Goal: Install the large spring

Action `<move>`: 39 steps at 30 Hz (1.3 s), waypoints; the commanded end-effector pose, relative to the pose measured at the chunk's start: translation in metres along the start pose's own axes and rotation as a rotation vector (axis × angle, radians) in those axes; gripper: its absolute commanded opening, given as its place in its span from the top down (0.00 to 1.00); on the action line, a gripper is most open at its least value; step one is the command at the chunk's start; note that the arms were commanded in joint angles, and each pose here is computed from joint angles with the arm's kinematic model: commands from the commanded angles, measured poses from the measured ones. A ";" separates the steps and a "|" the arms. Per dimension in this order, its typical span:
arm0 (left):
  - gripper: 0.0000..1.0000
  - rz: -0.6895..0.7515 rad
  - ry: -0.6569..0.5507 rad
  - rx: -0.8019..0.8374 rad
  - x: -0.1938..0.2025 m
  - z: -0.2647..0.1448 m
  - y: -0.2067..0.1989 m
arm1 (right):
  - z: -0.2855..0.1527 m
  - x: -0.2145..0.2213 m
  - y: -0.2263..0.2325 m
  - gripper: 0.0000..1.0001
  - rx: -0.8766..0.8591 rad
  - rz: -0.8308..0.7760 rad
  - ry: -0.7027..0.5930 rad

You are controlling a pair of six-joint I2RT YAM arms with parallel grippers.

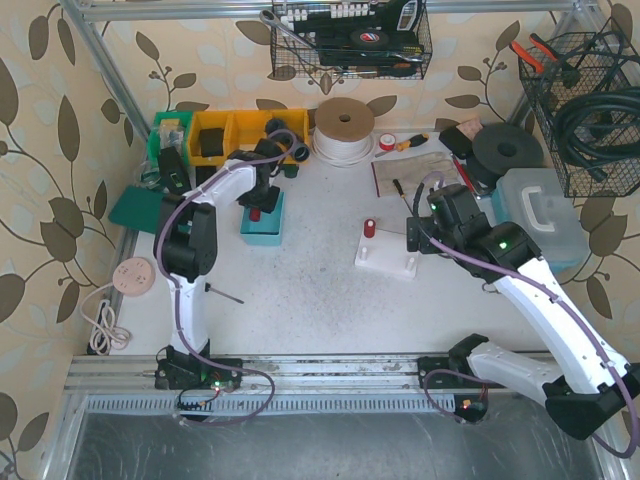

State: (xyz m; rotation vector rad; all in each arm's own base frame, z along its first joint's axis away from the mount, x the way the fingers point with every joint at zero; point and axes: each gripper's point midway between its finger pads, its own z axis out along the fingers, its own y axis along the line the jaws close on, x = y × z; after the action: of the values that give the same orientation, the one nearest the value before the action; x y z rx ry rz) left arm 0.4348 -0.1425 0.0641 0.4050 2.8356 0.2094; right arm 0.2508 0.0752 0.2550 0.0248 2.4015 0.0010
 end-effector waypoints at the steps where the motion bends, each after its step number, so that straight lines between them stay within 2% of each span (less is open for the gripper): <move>1: 0.52 0.020 0.035 -0.036 0.003 0.011 0.003 | -0.003 -0.001 -0.004 0.03 0.009 0.004 -0.011; 8: 0.52 0.015 0.097 -0.021 0.018 0.037 -0.005 | -0.005 -0.001 -0.005 0.03 0.011 0.000 -0.008; 16: 0.53 0.018 0.084 0.017 0.018 0.035 -0.017 | -0.005 -0.001 -0.004 0.03 0.005 0.003 0.001; 22: 0.53 0.027 0.129 0.078 0.031 0.046 -0.028 | -0.003 -0.004 -0.002 0.03 0.005 -0.005 0.002; 30: 0.66 0.043 0.133 0.133 0.038 0.030 -0.033 | -0.004 -0.004 -0.005 0.03 0.015 -0.001 -0.006; 36: 0.59 0.054 0.166 0.106 0.047 0.037 -0.029 | -0.003 -0.004 -0.004 0.03 0.014 0.001 -0.003; 39: 0.62 0.046 0.169 0.108 0.044 0.036 -0.027 | -0.004 -0.005 -0.005 0.03 0.015 -0.002 -0.006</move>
State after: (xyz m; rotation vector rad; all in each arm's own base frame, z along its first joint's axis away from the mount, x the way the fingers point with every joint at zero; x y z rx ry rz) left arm 0.4208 -0.1571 0.0239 0.4581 2.9208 0.0997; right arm 0.2516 0.0728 0.2523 0.0337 2.4143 -0.0090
